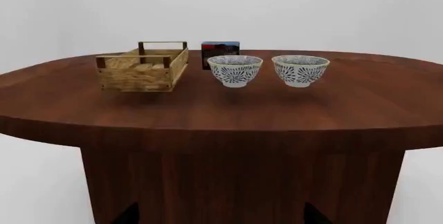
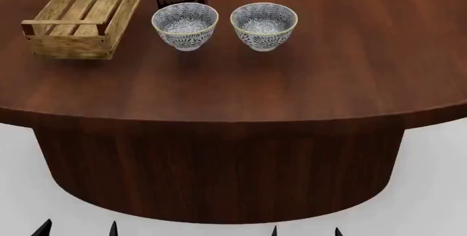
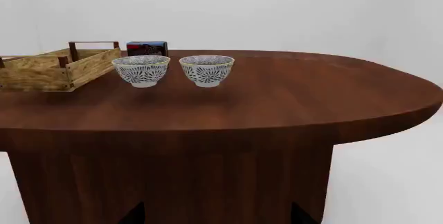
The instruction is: Stack the left bowl on the right bowl and place them in the tray.
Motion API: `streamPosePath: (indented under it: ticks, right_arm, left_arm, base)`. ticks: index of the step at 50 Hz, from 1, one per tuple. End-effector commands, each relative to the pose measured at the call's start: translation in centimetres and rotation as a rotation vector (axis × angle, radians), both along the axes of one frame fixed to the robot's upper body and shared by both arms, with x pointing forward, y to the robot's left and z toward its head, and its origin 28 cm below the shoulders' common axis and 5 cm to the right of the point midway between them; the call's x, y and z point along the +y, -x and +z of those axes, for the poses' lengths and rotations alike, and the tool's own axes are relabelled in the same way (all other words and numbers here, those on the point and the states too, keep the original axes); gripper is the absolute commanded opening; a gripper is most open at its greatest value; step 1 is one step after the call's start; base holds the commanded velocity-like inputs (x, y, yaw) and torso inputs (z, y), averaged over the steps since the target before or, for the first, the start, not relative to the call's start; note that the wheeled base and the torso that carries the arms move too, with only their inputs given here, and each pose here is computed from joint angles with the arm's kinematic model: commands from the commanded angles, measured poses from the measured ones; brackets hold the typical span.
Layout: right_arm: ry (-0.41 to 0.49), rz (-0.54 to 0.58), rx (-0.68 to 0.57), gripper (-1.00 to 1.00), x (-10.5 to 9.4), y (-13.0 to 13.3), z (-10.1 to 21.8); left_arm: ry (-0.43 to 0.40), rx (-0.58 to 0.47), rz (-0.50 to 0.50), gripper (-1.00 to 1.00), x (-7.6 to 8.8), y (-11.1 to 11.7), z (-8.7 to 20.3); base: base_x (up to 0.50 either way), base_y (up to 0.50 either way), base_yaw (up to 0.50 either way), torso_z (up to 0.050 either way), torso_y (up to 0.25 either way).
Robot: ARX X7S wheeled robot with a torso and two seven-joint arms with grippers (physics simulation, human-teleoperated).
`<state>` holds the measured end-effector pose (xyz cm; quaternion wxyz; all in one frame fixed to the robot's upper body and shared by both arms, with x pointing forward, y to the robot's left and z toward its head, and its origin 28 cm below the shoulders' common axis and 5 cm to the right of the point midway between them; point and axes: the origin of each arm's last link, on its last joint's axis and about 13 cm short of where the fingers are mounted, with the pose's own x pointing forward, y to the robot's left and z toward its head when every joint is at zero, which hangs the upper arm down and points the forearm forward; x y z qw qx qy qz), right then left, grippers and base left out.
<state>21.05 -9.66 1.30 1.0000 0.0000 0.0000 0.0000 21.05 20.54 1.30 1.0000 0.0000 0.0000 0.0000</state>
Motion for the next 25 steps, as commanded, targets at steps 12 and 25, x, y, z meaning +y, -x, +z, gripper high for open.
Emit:
streamPosePath:
  ticks: [12, 25]
  right_arm:
    - [0.186, -0.048, -0.064, 1.00, -0.8, -0.5, 5.8]
    - [0.225, -0.185, -0.106, 1.00, -3.7, 0.6, 12.0]
  left_arm:
    - [-0.083, -0.016, 0.073, 1.00, 0.7, -1.5, 2.5]
    - [-0.110, -0.107, 0.141, 1.00, 2.4, -2.5, 9.1]
  base:
    - [0.00, 0.00, 0.00, 0.000, 0.000]
    - [0.00, 0.00, 0.00, 0.000, 0.000]
